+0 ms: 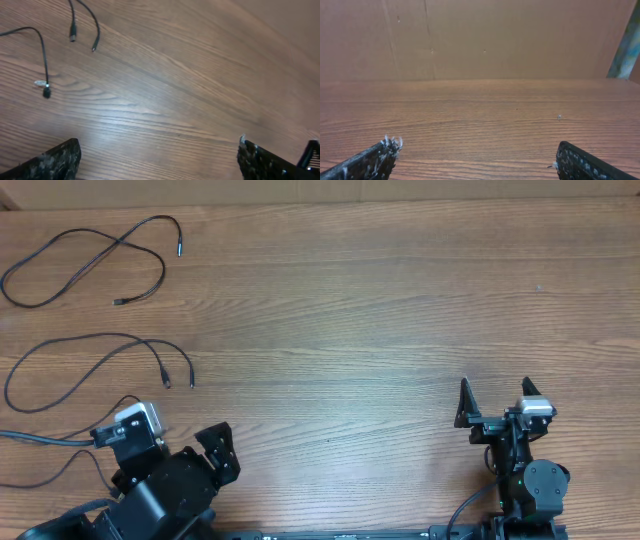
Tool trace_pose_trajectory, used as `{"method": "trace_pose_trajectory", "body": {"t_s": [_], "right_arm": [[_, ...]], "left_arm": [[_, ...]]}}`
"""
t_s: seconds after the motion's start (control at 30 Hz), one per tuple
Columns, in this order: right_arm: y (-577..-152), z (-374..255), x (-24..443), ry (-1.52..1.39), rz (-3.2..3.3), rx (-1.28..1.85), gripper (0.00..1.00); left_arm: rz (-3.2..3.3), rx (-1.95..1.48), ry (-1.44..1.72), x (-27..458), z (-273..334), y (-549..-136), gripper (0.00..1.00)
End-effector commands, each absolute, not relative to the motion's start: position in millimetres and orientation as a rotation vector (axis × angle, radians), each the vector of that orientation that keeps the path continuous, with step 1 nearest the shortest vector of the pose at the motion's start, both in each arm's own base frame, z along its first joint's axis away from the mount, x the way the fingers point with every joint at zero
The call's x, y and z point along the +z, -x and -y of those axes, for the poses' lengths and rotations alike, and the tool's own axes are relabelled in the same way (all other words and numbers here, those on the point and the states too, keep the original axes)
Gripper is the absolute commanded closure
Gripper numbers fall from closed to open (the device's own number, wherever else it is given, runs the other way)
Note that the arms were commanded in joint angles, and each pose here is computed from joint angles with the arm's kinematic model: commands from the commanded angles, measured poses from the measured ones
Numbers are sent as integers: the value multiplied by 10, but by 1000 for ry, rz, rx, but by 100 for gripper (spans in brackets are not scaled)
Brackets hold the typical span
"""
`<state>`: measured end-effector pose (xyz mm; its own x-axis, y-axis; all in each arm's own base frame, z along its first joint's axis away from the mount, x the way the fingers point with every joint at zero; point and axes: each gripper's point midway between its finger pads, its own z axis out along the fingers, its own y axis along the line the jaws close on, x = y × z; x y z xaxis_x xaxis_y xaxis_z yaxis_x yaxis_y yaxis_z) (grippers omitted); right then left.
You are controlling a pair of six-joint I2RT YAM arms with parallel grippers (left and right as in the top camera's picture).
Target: Untangle cables
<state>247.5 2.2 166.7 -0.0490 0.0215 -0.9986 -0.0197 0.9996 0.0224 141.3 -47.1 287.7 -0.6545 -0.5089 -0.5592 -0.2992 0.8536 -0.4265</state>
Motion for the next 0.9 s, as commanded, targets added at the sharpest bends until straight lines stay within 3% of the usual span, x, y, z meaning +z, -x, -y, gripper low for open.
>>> {"method": "trace_pose_trajectory", "body": {"t_s": [0.0,0.13,0.47,0.67,0.87], "right_arm": [[-2474,-19,1659,-1,-1611,26,0],[-2474,-19,1660,-1,-1611,26,0],[-2474,-18,1660,-1,-1611,26,0],[-2474,-19,1659,-1,-1611,26,0],[-2474,-19,1660,-1,-1611,26,0]], "left_arm": [[-2347,-330,493,2846,431,-1388,0],[-2356,-306,312,2828,552,-1459,0],[-2023,-363,-651,2757,1397,-2114,0],[-1923,-380,-573,2590,1159,-2386,0],[-1800,-286,-463,2451,863,-2407,0]]}}
